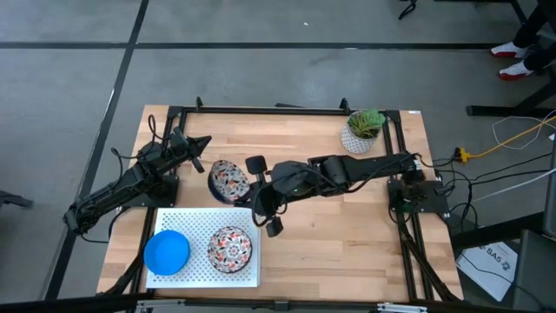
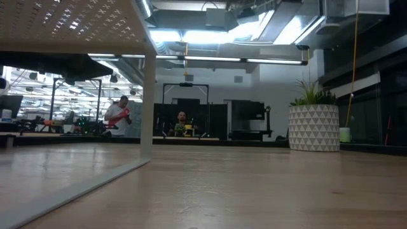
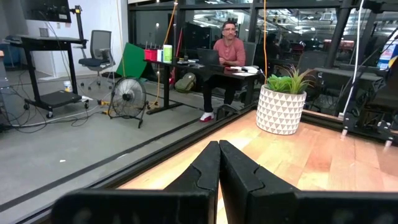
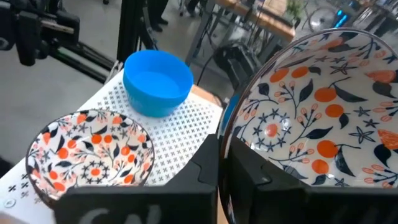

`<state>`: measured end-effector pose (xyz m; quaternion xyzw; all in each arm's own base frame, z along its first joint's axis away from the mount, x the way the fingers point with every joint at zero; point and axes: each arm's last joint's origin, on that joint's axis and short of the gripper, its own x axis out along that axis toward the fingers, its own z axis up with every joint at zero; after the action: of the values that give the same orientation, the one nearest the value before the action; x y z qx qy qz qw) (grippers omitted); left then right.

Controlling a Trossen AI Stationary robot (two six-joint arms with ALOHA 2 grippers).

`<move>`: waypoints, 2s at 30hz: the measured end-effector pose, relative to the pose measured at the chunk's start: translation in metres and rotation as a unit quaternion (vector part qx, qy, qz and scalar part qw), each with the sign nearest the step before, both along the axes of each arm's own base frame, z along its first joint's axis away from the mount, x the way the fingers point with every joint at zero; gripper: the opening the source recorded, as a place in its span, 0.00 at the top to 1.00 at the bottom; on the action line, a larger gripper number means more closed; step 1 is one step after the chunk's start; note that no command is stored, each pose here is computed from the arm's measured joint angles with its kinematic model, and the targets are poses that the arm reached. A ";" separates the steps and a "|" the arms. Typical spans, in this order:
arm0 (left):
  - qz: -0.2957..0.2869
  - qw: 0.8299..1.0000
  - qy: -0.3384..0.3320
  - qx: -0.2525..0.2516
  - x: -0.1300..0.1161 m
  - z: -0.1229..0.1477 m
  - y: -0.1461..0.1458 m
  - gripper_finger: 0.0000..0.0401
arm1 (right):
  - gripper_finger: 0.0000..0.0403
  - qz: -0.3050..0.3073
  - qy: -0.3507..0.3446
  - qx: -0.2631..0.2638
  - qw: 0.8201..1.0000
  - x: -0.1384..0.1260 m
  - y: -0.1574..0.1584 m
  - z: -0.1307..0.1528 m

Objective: Pick & Place Mini bowls
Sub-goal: Stack the patterned bowl on the stacked patterned bowls on the shelf

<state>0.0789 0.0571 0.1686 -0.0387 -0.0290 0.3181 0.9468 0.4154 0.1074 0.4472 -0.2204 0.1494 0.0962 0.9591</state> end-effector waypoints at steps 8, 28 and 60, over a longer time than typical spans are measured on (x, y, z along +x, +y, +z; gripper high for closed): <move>0.000 1.000 0.001 -0.001 0.000 0.000 0.000 0.99 | 0.96 0.000 0.049 0.048 0.998 0.007 0.013 -0.013; 0.000 1.000 0.000 0.000 0.000 0.000 0.000 0.99 | 0.95 0.214 0.065 -0.089 0.971 -0.009 0.057 -0.024; 0.000 1.000 0.000 0.000 0.000 0.000 0.000 0.99 | 0.87 0.159 0.107 -0.116 0.974 0.020 0.092 -0.079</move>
<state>0.0789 0.0571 0.1685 -0.0388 -0.0287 0.3181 0.9468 0.4354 0.1998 0.3679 -0.3397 0.2246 0.2530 0.8776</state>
